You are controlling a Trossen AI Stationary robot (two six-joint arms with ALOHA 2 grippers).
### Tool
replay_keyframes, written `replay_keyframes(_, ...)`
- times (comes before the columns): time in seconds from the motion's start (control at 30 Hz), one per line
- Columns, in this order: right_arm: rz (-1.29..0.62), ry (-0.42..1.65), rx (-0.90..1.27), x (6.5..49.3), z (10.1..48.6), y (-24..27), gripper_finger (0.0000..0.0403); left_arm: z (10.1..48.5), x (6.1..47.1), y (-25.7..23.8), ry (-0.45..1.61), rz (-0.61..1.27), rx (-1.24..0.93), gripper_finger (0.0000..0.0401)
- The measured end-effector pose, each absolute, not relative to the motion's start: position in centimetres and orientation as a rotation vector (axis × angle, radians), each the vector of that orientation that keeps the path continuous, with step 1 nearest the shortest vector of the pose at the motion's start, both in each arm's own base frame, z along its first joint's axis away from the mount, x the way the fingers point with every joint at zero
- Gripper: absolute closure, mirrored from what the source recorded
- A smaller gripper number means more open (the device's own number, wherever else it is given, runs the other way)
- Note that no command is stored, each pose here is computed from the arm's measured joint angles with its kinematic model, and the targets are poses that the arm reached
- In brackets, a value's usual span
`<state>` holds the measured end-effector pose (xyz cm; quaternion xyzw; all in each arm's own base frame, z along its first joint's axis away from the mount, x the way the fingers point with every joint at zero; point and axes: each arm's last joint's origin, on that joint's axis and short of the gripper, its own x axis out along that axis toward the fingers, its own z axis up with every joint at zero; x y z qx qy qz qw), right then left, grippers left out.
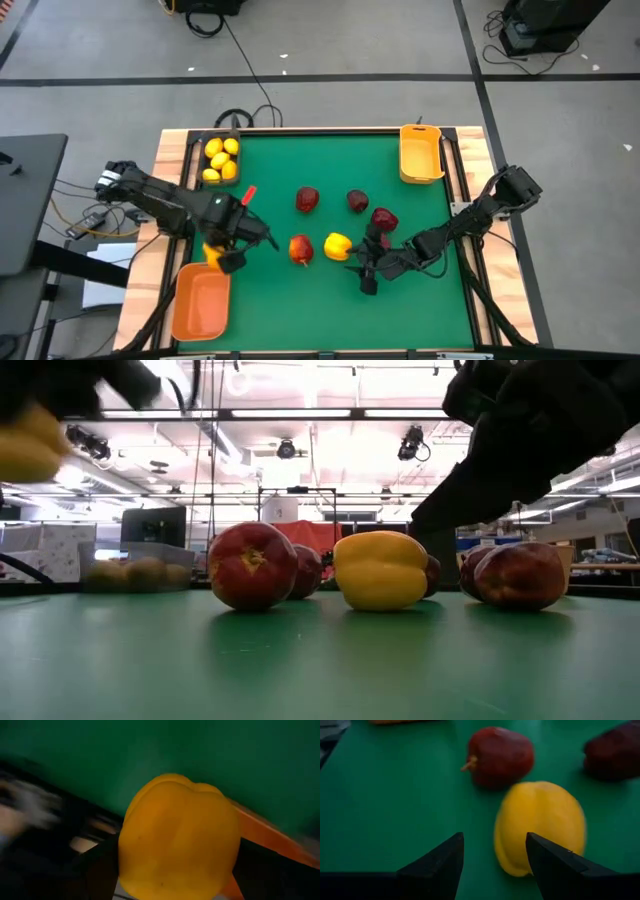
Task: Sort produce into baskets
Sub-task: Put the yellow bell pepper into the orange bin
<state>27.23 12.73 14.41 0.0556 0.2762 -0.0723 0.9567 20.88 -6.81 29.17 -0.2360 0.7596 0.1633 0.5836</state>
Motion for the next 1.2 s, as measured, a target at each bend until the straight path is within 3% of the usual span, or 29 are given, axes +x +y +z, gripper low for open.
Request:
replay_keyframes(0.17, -0.1, 0.563, 0.066, 27.6, 14.5, 12.2, 0.0179, 30.9, 19.9, -10.6, 1.81, 0.372, -0.714, 0.0073)
replay_keyframes(0.4, -0.038, 0.579, 0.083, 27.6, 14.6, 12.5, 0.0178, 28.0, 17.6, -14.3, 1.843, 0.482, -0.657, 0.0059)
replay_keyframes(0.6, -0.041, 0.567, 0.09, 27.6, 14.7, 12.5, 0.0172, 25.5, 17.0, -14.9, 1.885, 0.485, -0.669, 0.0011)
replay_keyframes(0.77, -0.044, 0.567, 0.092, 27.6, 14.7, 12.5, 0.0169, 25.1, 16.8, -14.4, 1.918, 0.463, -0.606, 0.0013)
replay_keyframes(1.0, -0.015, 0.531, 0.08, 27.6, 16.9, 13.1, 0.0171, 25.8, 18.0, -13.5, 1.796, 0.478, -0.578, 0.0015)
replay_keyframes(1.2, -0.086, 0.509, 0.004, 25.6, 18.7, 13.9, 0.0172, 27.5, 19.8, -12.8, 1.521, 0.511, -0.528, 0.0015)
